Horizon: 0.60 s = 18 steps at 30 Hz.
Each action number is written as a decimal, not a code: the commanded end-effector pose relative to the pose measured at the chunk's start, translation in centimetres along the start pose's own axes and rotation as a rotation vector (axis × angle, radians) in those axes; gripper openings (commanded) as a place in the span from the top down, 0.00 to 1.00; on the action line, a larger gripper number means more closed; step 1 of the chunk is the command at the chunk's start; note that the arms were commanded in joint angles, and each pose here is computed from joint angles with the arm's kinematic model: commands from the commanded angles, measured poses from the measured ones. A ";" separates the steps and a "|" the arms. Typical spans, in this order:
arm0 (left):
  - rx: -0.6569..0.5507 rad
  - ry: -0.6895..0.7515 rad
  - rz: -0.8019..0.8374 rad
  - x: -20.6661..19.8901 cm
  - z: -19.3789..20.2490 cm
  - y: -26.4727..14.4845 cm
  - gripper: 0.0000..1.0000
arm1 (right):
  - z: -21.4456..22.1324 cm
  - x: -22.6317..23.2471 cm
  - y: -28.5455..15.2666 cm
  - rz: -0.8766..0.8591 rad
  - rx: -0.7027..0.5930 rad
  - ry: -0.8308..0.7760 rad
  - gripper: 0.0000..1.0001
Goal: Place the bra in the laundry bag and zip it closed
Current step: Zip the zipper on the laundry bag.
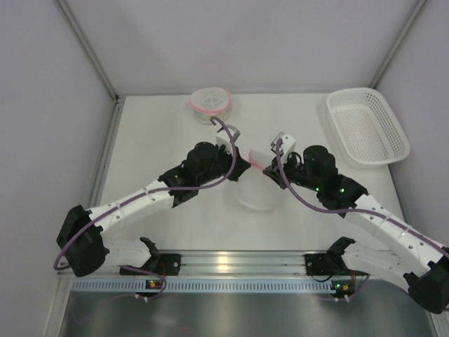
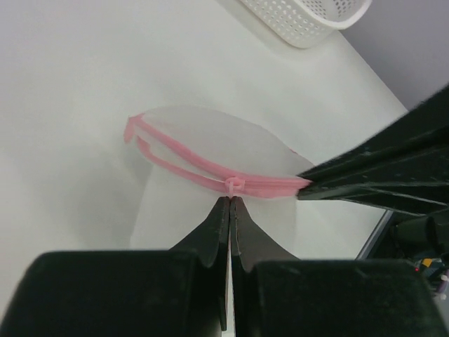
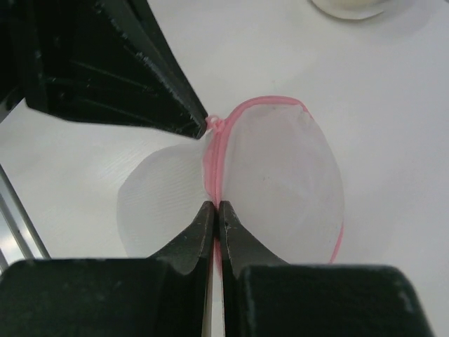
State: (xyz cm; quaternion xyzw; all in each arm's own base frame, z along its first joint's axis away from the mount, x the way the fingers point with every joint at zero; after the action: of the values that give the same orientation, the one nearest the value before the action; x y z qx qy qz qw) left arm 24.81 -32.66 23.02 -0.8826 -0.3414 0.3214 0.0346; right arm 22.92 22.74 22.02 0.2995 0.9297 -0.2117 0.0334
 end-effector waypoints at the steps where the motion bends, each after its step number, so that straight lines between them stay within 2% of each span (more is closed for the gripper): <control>1: -0.106 -0.024 -0.037 0.8 -4.4 -1.4 1.00 | -2.7 0.3 -1.6 -0.011 -0.107 -0.053 1.00; 6: -0.100 -0.008 -0.069 2.4 -5.3 -1.6 1.00 | -1.7 1.4 -2.6 -0.042 -0.110 -0.047 1.00; 10: -0.100 -0.027 -0.107 4.2 -5.6 -1.8 1.00 | -1.9 1.5 -4.1 -0.020 -0.163 -0.057 1.00; 13: -0.100 0.001 -0.089 4.0 -5.8 -2.1 1.00 | -0.7 1.1 -4.2 0.021 -0.125 -0.026 1.00; 14: -0.105 0.014 -0.074 3.7 -6.0 -2.4 1.00 | -0.5 0.6 -4.3 0.049 -0.108 -0.014 0.95; 15: -0.097 0.031 -0.049 3.3 -6.0 -2.5 1.00 | -1.2 0.4 -4.5 0.060 -0.115 0.006 0.75; 16: -0.093 0.040 -0.037 3.0 -5.9 -2.6 1.00 | -1.4 0.4 -4.5 0.053 -0.107 0.011 0.69; 17: -0.092 0.045 -0.031 2.9 -5.9 -2.6 1.00 | -2.2 0.7 -4.6 0.030 -0.125 0.015 0.52; 18: -0.086 0.048 -0.024 2.8 -5.8 -2.6 1.00 | -3.9 0.6 -5.0 0.025 -0.162 0.013 0.43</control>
State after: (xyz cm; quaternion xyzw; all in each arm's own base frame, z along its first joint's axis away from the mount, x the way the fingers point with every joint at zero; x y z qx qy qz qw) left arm 28.22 -28.15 23.25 -0.8655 -0.3806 0.3227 0.0435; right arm 19.80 20.34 23.09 0.3083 0.9341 -0.1752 0.0419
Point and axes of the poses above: each gripper's point midway between its finger pads, its own y axis out along the fingers, its own x axis along the line the jaws close on, z = x × y, the point moved 1 cm from there along -y, back along the fingers, and after that the axes turned 12 degrees about -y, right-handed, at the moved point
